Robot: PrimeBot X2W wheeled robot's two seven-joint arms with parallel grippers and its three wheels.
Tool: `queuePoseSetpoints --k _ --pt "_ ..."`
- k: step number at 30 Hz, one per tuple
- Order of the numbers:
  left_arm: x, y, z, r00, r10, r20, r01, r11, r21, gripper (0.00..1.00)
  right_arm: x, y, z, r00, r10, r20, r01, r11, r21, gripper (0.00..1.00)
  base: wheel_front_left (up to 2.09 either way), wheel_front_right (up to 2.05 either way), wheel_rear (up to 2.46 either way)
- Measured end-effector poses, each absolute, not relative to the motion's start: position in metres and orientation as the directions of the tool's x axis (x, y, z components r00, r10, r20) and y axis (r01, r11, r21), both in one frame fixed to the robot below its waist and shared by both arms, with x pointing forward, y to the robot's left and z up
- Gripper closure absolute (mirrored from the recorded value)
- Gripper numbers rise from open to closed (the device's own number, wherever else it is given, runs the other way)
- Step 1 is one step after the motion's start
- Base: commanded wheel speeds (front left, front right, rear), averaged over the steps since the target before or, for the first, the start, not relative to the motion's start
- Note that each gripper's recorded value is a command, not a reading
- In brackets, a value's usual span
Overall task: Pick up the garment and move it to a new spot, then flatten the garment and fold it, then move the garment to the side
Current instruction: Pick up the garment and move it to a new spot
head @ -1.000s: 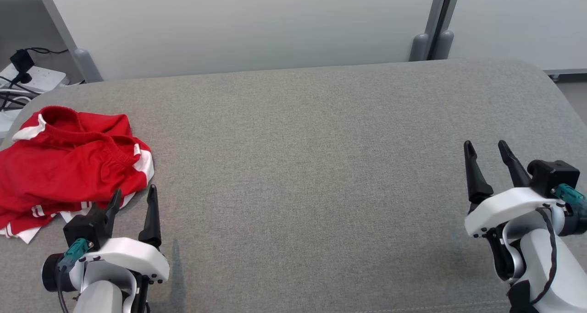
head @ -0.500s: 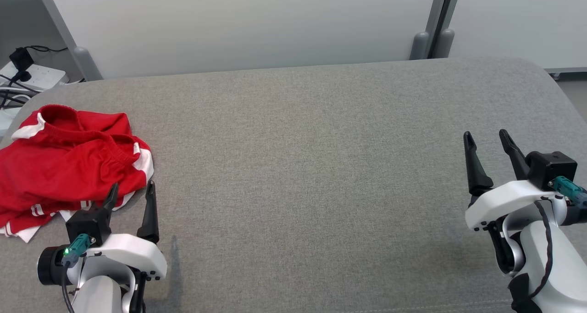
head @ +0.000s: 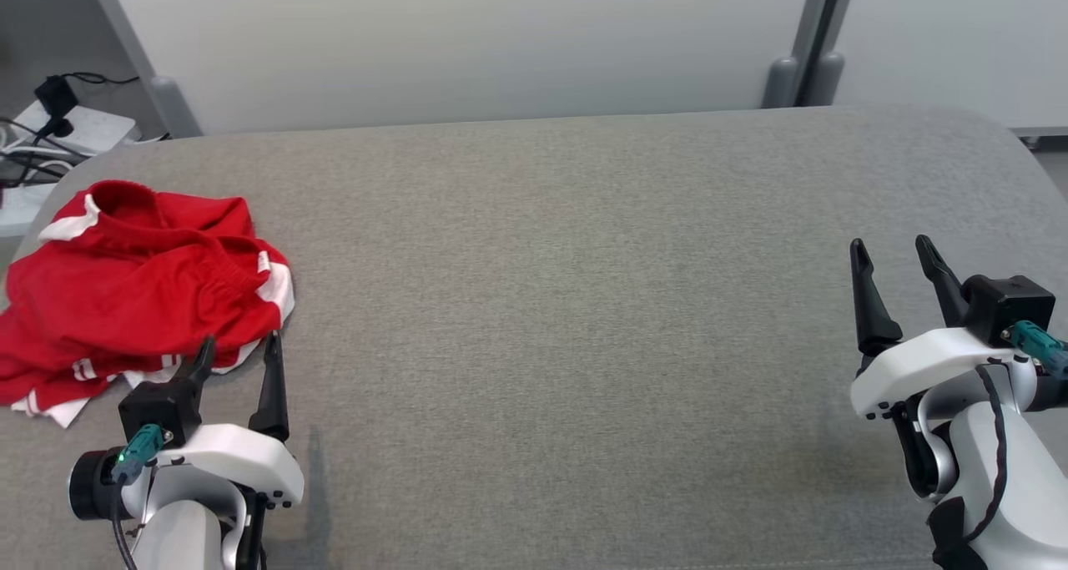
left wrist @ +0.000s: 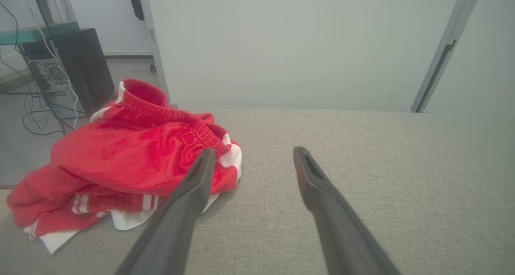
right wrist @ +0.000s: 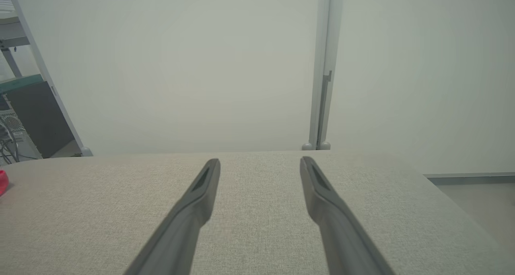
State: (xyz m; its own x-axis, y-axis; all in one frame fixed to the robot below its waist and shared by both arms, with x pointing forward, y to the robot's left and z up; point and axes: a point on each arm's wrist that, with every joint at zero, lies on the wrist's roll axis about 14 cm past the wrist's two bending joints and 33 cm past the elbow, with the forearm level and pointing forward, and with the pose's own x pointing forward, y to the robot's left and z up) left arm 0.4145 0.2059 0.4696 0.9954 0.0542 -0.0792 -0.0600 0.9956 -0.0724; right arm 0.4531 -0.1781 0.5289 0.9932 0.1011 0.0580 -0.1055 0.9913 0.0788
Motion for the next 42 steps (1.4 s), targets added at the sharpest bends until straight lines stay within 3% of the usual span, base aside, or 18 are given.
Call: queuePoseSetpoints --k 9,18,27,42 --pt "0.390 0.254 0.473 0.979 0.189 -0.072 -0.195 0.978 -0.077 0.00 0.470 -0.116 0.526 0.965 0.255 0.051 -0.259 0.963 0.078 0.00 0.00 0.00 0.00" --pt "0.340 0.316 0.470 0.925 0.372 -0.084 -0.378 0.923 -0.072 0.00 0.485 -0.028 0.526 0.891 0.450 0.054 -0.453 0.887 0.084 0.00 0.00 0.00 0.00" --pt "0.301 0.347 0.458 0.874 0.469 -0.126 -0.481 0.872 -0.090 0.00 0.487 0.027 0.518 0.829 0.558 0.037 -0.559 0.823 0.104 0.00 0.00 0.00 0.00" --pt "0.395 0.359 0.480 0.927 0.348 -0.143 -0.357 0.933 -0.049 0.00 0.510 0.003 0.478 0.847 0.530 -0.040 -0.523 0.845 0.110 0.00 0.00 0.00 0.00"
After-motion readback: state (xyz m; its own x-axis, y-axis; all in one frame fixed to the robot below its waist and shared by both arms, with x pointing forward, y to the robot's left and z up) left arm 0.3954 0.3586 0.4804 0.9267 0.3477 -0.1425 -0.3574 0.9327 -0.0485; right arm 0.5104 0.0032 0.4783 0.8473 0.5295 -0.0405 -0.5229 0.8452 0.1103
